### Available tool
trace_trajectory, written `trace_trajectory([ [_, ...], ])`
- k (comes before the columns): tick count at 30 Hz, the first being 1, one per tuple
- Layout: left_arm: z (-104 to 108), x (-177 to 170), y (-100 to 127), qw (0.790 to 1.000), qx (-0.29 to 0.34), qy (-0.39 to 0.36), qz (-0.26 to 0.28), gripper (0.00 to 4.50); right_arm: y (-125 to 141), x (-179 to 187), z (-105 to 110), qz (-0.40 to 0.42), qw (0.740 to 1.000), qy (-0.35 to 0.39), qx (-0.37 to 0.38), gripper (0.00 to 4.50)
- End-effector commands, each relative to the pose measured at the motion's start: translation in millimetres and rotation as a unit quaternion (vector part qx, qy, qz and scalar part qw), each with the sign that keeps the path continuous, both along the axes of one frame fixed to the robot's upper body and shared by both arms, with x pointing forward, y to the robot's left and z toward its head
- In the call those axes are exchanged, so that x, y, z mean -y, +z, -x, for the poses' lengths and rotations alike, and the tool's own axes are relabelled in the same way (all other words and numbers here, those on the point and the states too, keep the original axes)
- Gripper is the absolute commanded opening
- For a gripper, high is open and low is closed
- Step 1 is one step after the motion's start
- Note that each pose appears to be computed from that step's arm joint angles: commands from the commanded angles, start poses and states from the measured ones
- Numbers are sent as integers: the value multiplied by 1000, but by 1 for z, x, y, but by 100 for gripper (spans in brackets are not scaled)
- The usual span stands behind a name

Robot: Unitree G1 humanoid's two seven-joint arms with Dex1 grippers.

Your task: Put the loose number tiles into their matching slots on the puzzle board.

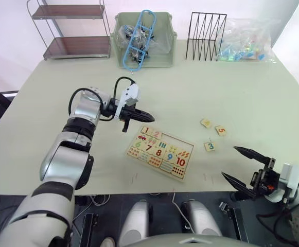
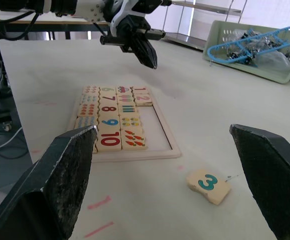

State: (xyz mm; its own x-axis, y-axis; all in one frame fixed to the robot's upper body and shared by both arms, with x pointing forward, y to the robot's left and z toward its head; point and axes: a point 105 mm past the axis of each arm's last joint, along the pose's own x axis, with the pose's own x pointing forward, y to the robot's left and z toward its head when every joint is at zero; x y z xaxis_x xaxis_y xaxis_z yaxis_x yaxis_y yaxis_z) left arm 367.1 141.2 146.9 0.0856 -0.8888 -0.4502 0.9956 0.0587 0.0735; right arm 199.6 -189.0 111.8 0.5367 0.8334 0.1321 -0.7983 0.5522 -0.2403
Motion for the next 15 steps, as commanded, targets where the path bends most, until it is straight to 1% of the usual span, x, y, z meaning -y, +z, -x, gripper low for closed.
trace_trajectory([
  [1, -1, -14, 14, 998, 21, 44, 34, 1, 9, 5, -1, -1, 1000, 1, 12, 450],
  [6, 4, -28, 10, 991, 42, 106, 74, 1, 7, 10, -2, -4, 1000, -1, 3, 450],
  [11, 26, -49, 9, 974, 60, 178, 129, 1, 5, 14, -6, -9, 1000, -11, -3, 450],
  [15, 45, -68, 6, 963, 71, 220, 142, 1, 5, 22, -9, -4, 1000, -17, -8, 450],
])
